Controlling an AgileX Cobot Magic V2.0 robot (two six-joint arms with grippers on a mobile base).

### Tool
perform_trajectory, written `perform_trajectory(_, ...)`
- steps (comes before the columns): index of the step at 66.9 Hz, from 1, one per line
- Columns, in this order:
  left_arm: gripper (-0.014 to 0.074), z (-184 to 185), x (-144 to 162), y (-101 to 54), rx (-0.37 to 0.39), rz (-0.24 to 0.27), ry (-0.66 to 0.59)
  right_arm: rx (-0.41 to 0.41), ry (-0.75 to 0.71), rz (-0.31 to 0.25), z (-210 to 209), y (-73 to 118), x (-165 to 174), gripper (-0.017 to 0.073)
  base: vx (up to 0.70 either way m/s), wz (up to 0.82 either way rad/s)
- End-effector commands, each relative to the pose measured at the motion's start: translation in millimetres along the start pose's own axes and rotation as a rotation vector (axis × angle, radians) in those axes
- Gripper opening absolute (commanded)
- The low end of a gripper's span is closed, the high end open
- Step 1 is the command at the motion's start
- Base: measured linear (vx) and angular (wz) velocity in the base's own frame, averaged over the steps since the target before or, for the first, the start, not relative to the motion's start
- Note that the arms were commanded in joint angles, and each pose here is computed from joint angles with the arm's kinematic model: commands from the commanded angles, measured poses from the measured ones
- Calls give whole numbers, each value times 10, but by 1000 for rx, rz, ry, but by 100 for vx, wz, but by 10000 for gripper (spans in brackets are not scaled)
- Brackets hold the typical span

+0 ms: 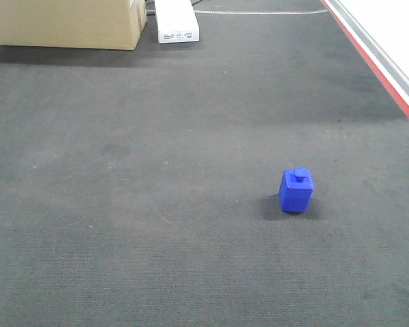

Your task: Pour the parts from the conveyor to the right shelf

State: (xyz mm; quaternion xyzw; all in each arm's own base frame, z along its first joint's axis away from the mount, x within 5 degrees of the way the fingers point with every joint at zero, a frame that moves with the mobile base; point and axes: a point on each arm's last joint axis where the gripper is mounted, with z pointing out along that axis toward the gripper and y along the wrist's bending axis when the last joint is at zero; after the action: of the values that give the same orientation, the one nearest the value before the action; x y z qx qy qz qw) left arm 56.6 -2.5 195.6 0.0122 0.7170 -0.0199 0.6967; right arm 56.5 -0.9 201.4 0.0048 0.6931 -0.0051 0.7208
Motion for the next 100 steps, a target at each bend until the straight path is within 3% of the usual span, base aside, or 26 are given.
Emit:
perform_trajectory(1,-6,-25,-144,-7,10,-14,-110,-6,-142,-10,-14,7,-116,-9,0,0)
perform_trajectory(15,-6,-25,-144,-7,10,-14,-111,-7,-233,-16,-37,9,-481,-9,0,0)
perform_trajectory(31,-6,-25,-144,-7,10,-14,-111,4,17,8,212,-3,-862,-9,0,0)
perform_trajectory(39,-6,-25,-144,-7,10,-14,-111,3,142,54,375,1,-897,-9,0,0)
perform_trajectory(47,-6,-25,-144,-7,10,-14,-111,6,230,54,477,1,-817,-9,0,0)
perform_trajectory(69,-6,-25,-144,-7,10,-14,-111,6,238,54,526,1,-804,-6,0,0)
perform_trajectory(74,-6,-25,-144,-7,10,-14,-111,5,238,29,526,-1,-804,2,0,0)
perform_trajectory(78,-6,-25,-144,-7,10,-14,-111,4,241,-10,525,-4,-801,20,0,0)
perform_trajectory(88,-6,-25,-144,-7,10,-14,-111,5,264,-11,520,-5,-781,106,0,0)
perform_trajectory(100,-6,-25,-144,-7,10,-14,-111,5,281,-8,516,-5,-766,297,0,0)
